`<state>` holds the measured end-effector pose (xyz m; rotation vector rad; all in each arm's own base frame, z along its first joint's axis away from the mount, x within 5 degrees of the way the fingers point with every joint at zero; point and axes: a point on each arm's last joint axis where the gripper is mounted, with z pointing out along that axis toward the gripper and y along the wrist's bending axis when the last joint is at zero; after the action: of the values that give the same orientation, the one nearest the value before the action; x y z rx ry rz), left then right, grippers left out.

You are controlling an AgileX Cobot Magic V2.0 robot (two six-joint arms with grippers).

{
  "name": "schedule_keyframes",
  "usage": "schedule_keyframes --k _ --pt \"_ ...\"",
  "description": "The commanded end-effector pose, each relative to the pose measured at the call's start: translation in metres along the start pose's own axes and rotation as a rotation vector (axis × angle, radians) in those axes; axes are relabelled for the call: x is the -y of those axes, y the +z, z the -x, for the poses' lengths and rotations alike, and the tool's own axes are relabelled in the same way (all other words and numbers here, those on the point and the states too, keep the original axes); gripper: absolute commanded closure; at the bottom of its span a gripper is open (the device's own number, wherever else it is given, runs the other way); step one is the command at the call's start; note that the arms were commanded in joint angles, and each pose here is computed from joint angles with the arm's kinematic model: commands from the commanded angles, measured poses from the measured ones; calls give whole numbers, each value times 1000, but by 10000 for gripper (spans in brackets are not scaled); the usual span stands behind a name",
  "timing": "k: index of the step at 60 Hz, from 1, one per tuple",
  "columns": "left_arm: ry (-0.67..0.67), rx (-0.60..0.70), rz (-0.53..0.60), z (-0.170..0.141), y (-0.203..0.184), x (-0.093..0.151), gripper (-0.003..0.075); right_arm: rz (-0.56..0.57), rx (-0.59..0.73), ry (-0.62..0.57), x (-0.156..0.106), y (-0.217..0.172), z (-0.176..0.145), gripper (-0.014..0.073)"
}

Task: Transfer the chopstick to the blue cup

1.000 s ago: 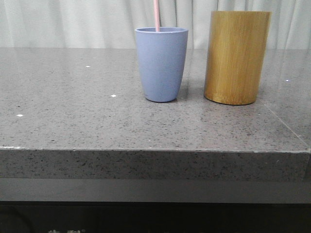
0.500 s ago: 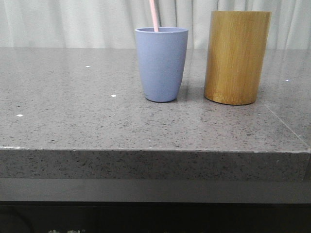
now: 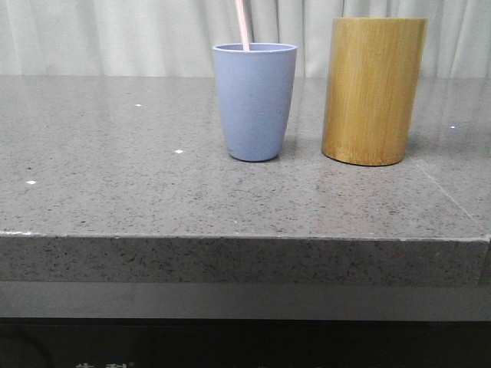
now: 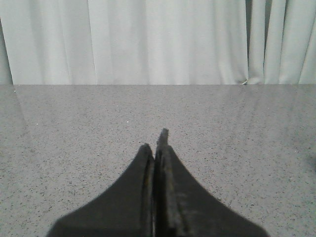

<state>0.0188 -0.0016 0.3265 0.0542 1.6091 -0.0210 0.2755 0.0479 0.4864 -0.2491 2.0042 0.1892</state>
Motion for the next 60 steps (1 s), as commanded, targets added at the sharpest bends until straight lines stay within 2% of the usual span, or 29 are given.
schedule_keyframes --k 1,13,26,44,51,60 --pt "-9 93 0 14 -1 0 739 -62 110 12 10 -41 3 696" --pt "-9 93 0 14 -1 0 739 -104 173 19 7 -78 -42 696" --pt "-9 93 0 14 -1 0 739 -129 259 28 -3 -107 -125 696" --pt "-9 93 0 14 -1 0 739 -163 469 17 -14 -137 -226 696" --pt "-9 93 0 14 -1 0 739 -166 536 9 -17 -146 -250 696" --pt "-9 93 0 14 -1 0 739 -167 584 3 -20 -153 -261 696"
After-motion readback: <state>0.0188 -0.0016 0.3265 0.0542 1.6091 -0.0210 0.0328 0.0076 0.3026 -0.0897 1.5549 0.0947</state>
